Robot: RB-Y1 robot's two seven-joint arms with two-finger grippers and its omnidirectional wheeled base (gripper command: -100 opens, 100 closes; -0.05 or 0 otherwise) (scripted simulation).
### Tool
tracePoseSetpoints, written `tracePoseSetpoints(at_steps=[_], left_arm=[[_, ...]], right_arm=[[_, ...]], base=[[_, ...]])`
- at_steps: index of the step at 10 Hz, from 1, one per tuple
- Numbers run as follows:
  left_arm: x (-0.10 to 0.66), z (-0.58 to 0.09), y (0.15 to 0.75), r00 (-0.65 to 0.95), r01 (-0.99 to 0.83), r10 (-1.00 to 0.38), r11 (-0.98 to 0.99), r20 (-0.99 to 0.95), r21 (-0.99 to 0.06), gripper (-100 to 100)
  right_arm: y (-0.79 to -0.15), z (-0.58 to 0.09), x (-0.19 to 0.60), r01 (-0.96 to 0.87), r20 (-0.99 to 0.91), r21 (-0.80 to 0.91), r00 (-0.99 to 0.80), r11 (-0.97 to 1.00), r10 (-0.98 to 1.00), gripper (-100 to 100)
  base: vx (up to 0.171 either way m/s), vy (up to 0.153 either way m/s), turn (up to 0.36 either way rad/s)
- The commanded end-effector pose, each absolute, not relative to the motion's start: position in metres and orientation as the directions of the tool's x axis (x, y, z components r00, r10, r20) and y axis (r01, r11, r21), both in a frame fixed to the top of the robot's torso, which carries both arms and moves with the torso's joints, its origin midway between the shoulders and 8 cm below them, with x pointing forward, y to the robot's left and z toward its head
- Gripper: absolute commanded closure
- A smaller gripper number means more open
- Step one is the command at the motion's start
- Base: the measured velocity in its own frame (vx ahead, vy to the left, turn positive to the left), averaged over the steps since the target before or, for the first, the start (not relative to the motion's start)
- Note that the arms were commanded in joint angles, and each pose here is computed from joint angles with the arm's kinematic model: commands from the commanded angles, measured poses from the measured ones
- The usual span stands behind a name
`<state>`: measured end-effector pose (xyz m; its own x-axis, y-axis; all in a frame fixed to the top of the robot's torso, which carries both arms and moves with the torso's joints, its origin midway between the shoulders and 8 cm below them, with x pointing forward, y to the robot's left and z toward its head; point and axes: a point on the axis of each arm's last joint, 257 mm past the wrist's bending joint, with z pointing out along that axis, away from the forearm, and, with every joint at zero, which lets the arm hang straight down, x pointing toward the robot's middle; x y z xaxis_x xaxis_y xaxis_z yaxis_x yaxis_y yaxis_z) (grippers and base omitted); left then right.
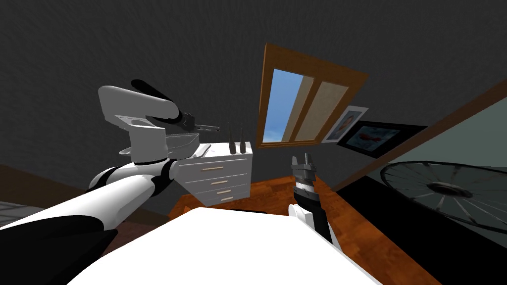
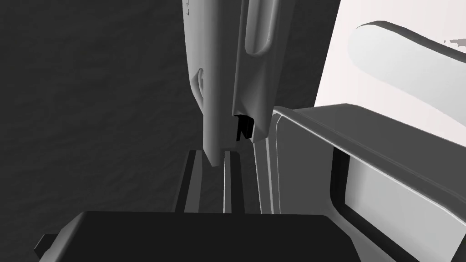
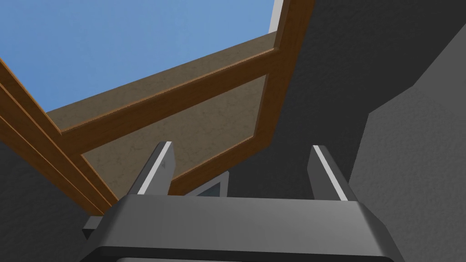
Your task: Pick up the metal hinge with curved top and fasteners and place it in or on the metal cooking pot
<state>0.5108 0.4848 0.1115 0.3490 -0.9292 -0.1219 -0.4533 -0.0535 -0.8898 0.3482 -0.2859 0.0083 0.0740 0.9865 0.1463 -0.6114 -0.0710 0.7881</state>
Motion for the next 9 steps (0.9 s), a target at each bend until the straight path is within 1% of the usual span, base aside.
tracePoseSetpoints(at_steps=[1, 4, 7, 9], left_arm=[[0.506, 0.121, 0.492, 0.357, -0.444, -0.927, -0.058, -0.117, -0.894, 100], [0.5, 0.137, 0.506, 0.373, -0.432, -0.922, -0.071, -0.106, -0.899, 100], [0.493, 0.145, 0.519, 0.389, -0.437, -0.916, -0.093, -0.095, -0.895, 100], [0.482, 0.144, 0.529, 0.402, -0.467, -0.912, -0.124, -0.085, -0.875, 100]], right_arm=[[-0.286, 0.008, 0.348, -0.611, 0.146, 0.788, 0.074, -0.071, 0.986, 0], [-0.286, 0.008, 0.348, -0.611, 0.146, 0.788, 0.074, -0.071, 0.986, 0], [-0.286, 0.008, 0.348, -0.611, 0.146, 0.788, 0.074, -0.071, 0.986, 0], [-0.286, 0.008, 0.348, -0.611, 0.146, 0.788, 0.074, -0.071, 0.986, 0]], base=[[-0.091, 0.166, -0.096], [-0.12, 0.187, -0.099], [-0.128, 0.167, -0.111], [-0.14, 0.208, -0.127]])
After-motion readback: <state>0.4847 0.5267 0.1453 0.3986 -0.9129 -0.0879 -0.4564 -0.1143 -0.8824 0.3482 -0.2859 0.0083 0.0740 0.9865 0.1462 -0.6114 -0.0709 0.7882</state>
